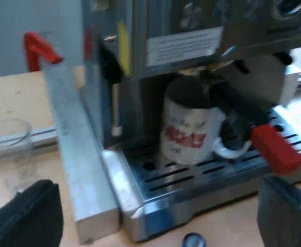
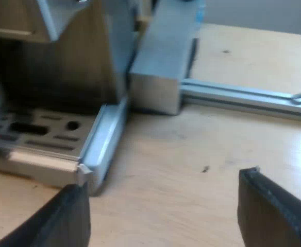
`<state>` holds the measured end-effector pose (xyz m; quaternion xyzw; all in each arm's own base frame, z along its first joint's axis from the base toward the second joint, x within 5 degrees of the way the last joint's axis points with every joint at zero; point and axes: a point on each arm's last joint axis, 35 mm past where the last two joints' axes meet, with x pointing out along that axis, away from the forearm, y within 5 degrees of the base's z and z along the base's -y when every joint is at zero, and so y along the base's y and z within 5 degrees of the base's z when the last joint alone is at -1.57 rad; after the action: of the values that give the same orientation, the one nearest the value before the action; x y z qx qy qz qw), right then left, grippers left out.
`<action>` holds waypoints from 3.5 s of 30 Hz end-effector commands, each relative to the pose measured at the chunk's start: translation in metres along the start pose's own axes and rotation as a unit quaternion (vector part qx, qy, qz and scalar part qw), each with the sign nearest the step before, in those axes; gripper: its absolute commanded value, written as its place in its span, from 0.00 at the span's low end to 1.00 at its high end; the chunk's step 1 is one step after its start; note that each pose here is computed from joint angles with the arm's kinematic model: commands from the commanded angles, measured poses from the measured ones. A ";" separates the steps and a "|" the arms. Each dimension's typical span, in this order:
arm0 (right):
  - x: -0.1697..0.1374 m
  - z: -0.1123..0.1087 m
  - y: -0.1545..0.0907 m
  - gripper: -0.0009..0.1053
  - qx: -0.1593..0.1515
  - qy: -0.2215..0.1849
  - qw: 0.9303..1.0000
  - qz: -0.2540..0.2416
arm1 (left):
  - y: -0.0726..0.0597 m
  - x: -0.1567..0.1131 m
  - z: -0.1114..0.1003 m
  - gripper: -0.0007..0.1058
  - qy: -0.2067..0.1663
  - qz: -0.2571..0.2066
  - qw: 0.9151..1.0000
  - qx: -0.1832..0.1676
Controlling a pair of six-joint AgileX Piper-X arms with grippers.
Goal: Remove mug from coffee machine
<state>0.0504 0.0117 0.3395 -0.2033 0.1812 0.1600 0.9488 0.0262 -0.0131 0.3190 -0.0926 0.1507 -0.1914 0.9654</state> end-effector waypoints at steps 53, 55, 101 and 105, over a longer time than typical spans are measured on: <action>0.119 0.001 0.094 0.60 -0.114 -0.063 0.950 0.285 | 0.019 0.087 -0.075 0.78 0.060 -0.135 0.989 -0.004; 0.122 -0.001 0.096 0.60 -0.111 -0.077 0.950 0.281 | 0.019 0.087 -0.075 0.78 0.060 -0.135 0.989 -0.004; 0.179 -0.021 0.125 0.60 -0.033 -0.157 0.959 0.232 | 0.020 0.090 -0.076 0.78 0.047 -0.142 0.989 0.000; 0.185 -0.023 0.128 0.60 -0.033 -0.155 0.960 0.233 | 0.020 0.090 -0.076 0.78 0.047 -0.142 0.989 0.000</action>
<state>0.1583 0.1533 0.1987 -0.1627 0.0817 0.4086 0.8944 0.0871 -0.0394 0.2181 -0.0998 0.1874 -0.3263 0.9211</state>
